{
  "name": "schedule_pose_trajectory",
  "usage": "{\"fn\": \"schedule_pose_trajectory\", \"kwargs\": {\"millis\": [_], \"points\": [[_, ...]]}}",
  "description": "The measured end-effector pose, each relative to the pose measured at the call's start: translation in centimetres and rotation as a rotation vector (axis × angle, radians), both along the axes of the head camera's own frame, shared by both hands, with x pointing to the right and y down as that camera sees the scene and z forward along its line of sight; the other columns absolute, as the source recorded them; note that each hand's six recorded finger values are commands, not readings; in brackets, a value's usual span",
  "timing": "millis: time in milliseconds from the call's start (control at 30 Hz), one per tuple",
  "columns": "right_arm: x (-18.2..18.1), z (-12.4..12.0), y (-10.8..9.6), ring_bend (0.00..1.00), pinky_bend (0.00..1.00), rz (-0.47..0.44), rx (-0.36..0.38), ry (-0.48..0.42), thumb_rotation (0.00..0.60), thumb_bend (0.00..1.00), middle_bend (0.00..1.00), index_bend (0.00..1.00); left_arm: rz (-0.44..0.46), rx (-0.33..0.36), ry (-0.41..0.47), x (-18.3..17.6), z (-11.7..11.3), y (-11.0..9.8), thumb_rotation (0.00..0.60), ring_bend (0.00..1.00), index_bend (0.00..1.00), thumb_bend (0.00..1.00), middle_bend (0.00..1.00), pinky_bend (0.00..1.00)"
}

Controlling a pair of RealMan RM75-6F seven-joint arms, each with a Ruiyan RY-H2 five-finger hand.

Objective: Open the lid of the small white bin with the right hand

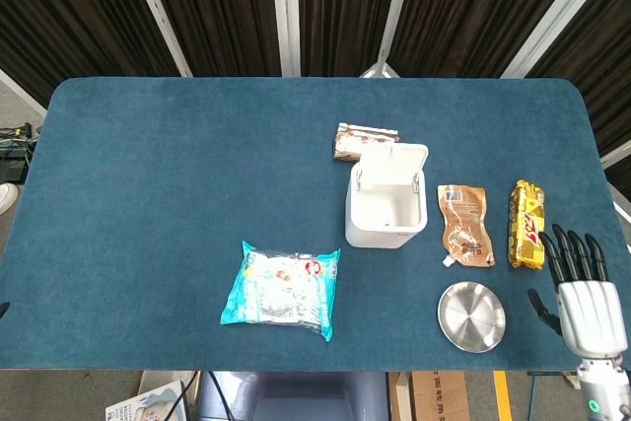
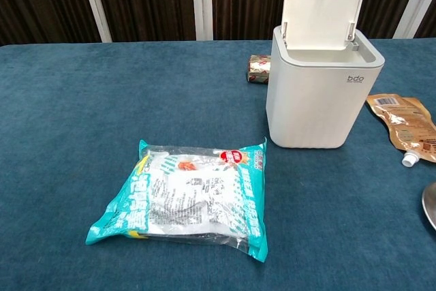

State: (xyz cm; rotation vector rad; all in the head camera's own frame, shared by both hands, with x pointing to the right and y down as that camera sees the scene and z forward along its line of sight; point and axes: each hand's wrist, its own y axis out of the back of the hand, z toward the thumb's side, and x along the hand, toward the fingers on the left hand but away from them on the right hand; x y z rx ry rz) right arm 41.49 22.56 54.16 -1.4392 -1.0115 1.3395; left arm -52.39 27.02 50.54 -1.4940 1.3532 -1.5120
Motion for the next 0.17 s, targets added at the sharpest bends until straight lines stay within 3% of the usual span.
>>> {"fn": "schedule_pose_trajectory", "kwargs": {"millis": [167], "points": [[0.44, 0.23, 1.25, 0.0, 0.0, 0.019, -0.056, 0.012, 0.6, 0.3, 0.0, 0.04, 0.012, -0.006, -0.007, 0.22, 0.19, -0.08, 0.6, 0.01, 0.19, 0.03, 0.07, 0.08]]}}
